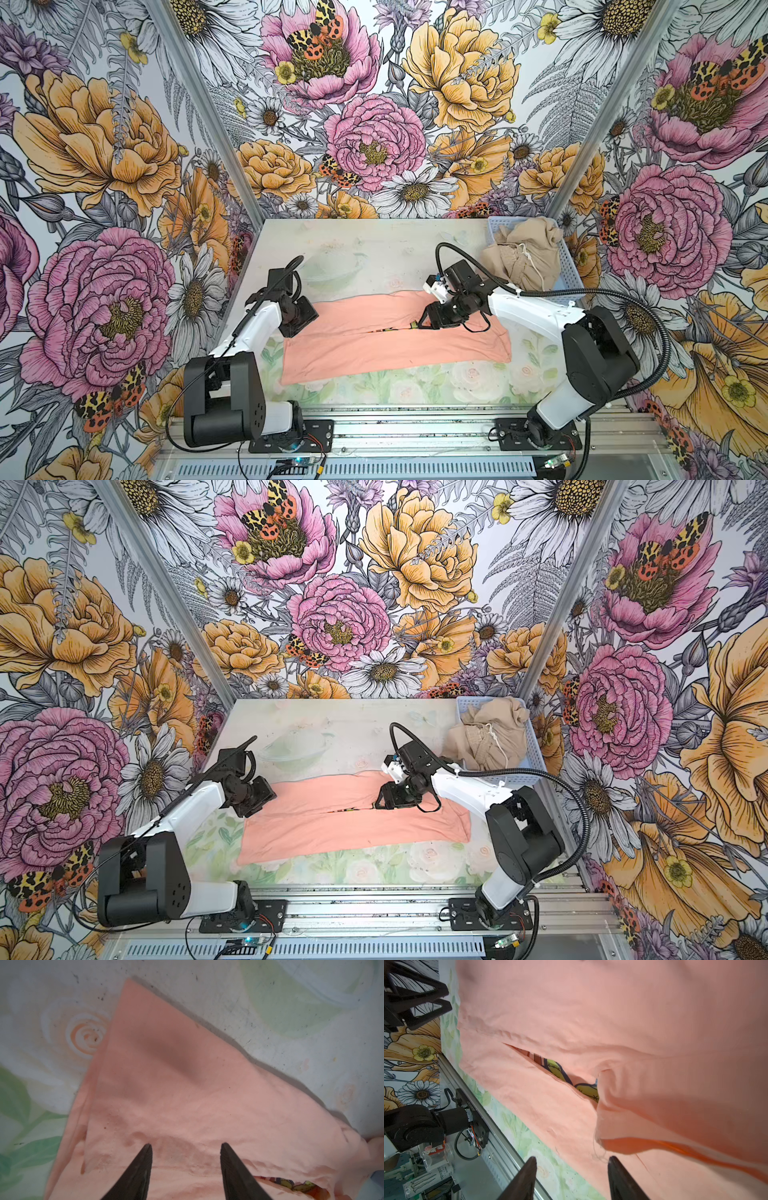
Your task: Fold and stack the mixed laundry pile
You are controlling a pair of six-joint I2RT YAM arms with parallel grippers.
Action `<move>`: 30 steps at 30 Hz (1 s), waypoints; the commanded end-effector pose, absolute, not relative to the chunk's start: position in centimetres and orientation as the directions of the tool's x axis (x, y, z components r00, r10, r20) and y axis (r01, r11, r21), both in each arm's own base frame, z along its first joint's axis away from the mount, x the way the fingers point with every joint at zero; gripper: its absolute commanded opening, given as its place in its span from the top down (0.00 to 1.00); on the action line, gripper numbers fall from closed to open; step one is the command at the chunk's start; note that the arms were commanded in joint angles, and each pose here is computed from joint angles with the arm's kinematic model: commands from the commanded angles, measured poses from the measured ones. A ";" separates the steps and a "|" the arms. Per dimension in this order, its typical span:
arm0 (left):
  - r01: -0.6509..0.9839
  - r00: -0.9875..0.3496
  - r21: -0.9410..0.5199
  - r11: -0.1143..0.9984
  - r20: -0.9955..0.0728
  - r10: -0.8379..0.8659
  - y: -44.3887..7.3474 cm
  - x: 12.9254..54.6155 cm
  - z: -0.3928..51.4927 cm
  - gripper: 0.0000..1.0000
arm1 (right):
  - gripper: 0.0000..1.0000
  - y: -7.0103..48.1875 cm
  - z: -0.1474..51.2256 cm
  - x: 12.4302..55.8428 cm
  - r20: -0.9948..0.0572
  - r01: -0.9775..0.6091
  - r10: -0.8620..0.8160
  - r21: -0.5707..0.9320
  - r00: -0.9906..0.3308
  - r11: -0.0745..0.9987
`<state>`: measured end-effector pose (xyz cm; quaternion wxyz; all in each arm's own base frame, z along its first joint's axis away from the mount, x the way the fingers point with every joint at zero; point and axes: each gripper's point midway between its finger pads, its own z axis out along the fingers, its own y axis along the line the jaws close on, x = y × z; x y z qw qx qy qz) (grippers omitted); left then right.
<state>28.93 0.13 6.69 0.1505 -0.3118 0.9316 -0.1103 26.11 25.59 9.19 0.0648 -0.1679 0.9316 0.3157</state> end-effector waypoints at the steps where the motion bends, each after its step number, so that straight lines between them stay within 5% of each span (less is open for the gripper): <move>1: -0.534 -0.761 -0.316 0.784 -0.225 -0.609 -0.1 29.6 6.8 0.45 | 0.43 24.7 9.5 28.1 -0.274 -0.367 -0.261 0.490 -0.926 0.791; 9: -0.521 -0.764 -0.332 0.786 -0.230 -0.603 -0.5 29.4 7.3 0.46 | 0.45 25.8 11.2 33.5 -0.384 -0.400 -0.230 0.454 -0.894 0.796; 13: -0.522 -0.765 -0.332 0.786 -0.225 -0.604 -0.5 29.1 7.1 0.46 | 0.46 26.3 9.4 34.2 -0.347 -0.388 -0.239 0.469 -0.907 0.794; 27: -0.520 -0.774 -0.323 0.791 -0.214 -0.597 -0.5 28.9 6.6 0.45 | 0.52 25.6 7.4 23.5 -0.138 -0.344 -0.323 0.544 -0.936 0.766; 30: -0.516 -0.775 -0.324 0.793 -0.218 -0.593 -0.7 29.3 6.7 0.45 | 0.51 24.8 8.0 23.7 -0.159 -0.348 -0.312 0.517 -0.937 0.782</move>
